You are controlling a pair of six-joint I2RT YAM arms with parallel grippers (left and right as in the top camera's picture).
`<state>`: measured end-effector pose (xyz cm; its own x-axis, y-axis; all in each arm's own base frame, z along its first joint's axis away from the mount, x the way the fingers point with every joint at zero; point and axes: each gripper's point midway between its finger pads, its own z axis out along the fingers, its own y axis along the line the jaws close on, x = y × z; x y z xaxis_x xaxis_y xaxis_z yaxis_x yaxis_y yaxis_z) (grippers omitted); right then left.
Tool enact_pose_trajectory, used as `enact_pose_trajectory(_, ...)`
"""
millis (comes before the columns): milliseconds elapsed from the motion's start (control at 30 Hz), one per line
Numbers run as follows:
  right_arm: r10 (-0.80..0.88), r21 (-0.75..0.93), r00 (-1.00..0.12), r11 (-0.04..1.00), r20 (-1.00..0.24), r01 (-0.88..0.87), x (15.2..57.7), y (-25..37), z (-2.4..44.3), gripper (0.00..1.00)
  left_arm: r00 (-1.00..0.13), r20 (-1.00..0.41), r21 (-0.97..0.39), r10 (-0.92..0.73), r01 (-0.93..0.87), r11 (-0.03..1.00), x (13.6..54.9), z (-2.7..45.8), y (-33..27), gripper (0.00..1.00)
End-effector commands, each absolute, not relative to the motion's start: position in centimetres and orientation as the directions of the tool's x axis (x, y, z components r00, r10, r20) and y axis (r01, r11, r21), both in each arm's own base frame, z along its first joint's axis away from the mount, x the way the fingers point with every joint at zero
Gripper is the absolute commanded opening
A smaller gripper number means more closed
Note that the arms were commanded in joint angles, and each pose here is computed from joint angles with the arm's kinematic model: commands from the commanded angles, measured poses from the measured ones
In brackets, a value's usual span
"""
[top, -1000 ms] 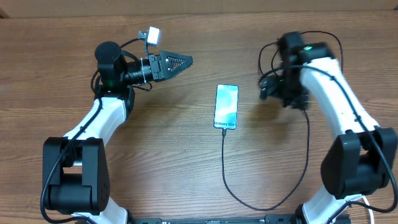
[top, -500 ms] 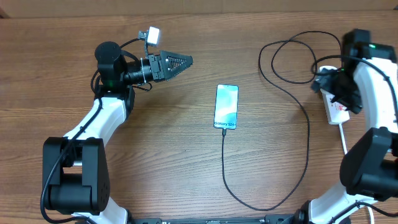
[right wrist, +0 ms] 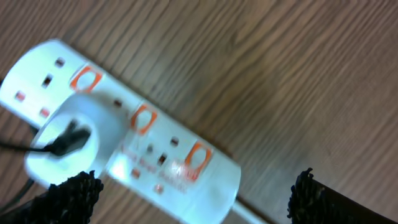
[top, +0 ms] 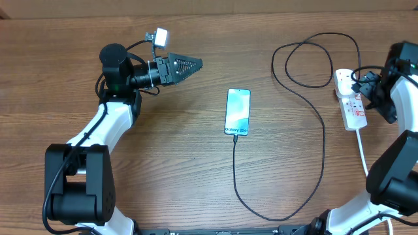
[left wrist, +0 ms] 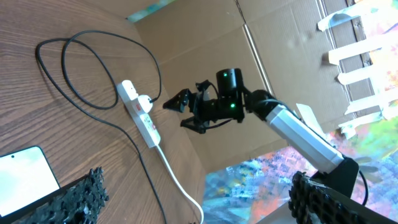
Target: Plug charger to phone and switch on socket
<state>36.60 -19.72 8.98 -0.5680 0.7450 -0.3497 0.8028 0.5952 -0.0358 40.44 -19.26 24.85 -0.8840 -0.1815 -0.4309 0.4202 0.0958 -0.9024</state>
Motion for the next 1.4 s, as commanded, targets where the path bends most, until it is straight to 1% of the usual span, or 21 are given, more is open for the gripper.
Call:
enact_pose_trajectory(0, 0.765, -0.038, -0.530, 0.557, -0.366, 0.830, 35.7, -21.2, 8.2, 1.00, -0.861, -0.481, -0.877, -0.164, 0.472, 0.090, 39.9, 26.0, -19.6, 0.99)
enact_pose_trajectory(267, 0.795, 0.022, -0.476, 0.521, -0.376, 0.853, 35.9, -23.1, 7.1, 1.00, -0.861, -0.481, -0.877, -0.164, 0.472, 0.090, 39.9, 26.0, -19.6, 1.00)
enact_pose_trajectory(500, 0.807, -0.008, -0.497, 0.522, -0.317, 0.853, 35.7, -22.9, 4.1, 1.00, -0.861, -0.481, -0.877, -0.164, 0.472, 0.090, 39.9, 26.0, -19.6, 1.00)
enact_pose_trajectory(667, 0.812, 0.014, -0.507, 0.533, -0.289, 0.846, 36.4, -22.6, 2.1, 1.00, -0.861, -0.481, -0.877, -0.164, 0.472, 0.090, 39.9, 26.0, -19.6, 1.00)
enact_pose_trajectory(833, 0.812, 0.073, -0.502, 0.544, -0.298, 0.836, 37.7, -22.4, 2.0, 1.00, -0.861, -0.481, -0.877, -0.164, 0.472, 0.090, 39.9, 26.0, -19.6, 1.00)
enact_pose_trajectory(1067, 0.809, 0.081, -0.499, 0.545, -0.311, 0.834, 38.0, -22.6, 2.1, 1.00, -0.861, -0.481, -0.877, -0.164, 0.472, 0.090, 39.9, 26.0, -19.6, 1.00)
enact_pose_trajectory(1367, 0.818, 0.089, -0.520, 0.553, -0.244, 0.829, 37.2, -21.3, 1.6, 1.00, -0.861, -0.481, -0.877, -0.164, 0.472, 0.090, 39.9, 26.0, -19.6, 1.00)
